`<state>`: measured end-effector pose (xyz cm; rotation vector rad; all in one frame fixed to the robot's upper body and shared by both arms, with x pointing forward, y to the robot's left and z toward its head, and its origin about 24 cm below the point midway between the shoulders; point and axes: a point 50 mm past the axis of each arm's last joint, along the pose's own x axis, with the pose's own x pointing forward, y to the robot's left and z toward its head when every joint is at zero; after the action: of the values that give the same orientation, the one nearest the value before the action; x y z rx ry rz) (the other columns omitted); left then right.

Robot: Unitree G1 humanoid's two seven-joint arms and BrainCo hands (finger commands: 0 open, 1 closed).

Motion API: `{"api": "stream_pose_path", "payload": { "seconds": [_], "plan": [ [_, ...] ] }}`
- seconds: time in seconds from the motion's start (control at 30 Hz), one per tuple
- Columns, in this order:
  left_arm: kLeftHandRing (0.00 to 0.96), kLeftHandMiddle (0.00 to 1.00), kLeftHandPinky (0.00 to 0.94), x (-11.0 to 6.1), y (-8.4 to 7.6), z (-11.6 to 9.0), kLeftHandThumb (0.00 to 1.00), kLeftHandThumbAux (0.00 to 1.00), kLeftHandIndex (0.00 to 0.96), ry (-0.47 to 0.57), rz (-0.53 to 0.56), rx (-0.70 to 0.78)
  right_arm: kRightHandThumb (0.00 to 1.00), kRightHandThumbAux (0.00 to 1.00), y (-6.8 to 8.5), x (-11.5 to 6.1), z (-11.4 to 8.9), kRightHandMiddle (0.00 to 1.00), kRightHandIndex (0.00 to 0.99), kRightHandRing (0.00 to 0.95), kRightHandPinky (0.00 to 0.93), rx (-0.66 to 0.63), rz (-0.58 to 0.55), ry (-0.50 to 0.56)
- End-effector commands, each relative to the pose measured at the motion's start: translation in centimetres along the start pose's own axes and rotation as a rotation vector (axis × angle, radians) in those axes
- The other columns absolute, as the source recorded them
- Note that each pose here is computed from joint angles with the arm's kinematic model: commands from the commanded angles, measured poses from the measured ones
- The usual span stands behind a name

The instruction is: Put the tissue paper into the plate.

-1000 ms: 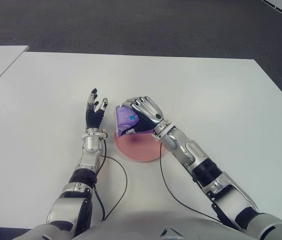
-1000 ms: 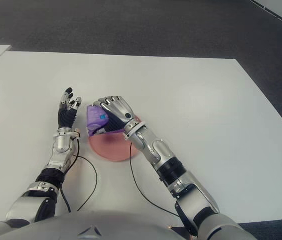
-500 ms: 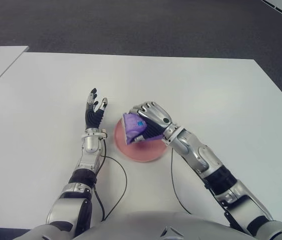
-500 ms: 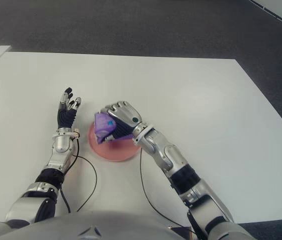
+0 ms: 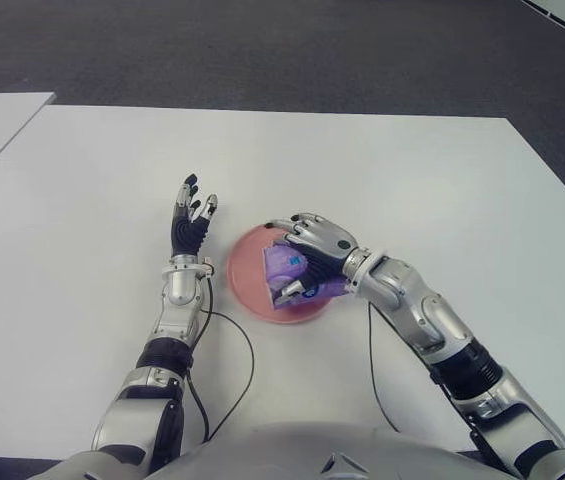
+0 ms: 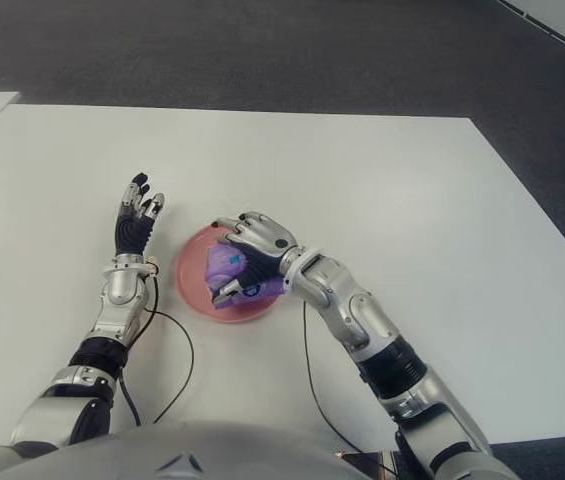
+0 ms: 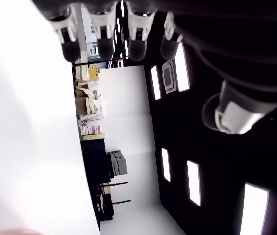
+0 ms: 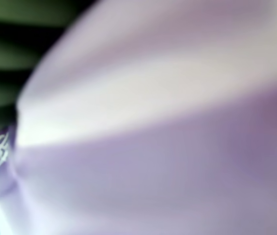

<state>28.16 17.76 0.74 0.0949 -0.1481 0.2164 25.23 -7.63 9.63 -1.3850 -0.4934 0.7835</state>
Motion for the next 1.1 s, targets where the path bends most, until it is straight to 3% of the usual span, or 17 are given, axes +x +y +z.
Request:
{"api": "stream_pose_path", "payload": {
  "seconds": [0.03, 0.8, 1.1],
  "plan": [
    [0.0, 0.0, 0.0, -0.5, 0.0, -0.4, 0.0, 0.52, 0.0, 0.032, -0.003, -0.009, 0.008, 0.311, 0.3, -0.3, -0.4, 0.0, 0.0, 0.0, 0.0, 0.021, 0.025, -0.034],
    [0.0, 0.0, 0.0, -0.5, 0.0, -0.3, 0.0, 0.519, 0.0, 0.046, 0.018, -0.002, 0.0, 0.312, 1.5, -0.5, -1.2, 0.0, 0.0, 0.0, 0.0, 0.055, 0.111, 0.024],
    [0.0, 0.0, 0.0, -0.4, 0.0, -0.3, 0.0, 0.517, 0.0, 0.05, 0.018, 0.005, 0.0, 0.324, 1.2, -0.5, -1.7, 0.0, 0.0, 0.0, 0.0, 0.061, 0.05, 0.02]
  ]
}}
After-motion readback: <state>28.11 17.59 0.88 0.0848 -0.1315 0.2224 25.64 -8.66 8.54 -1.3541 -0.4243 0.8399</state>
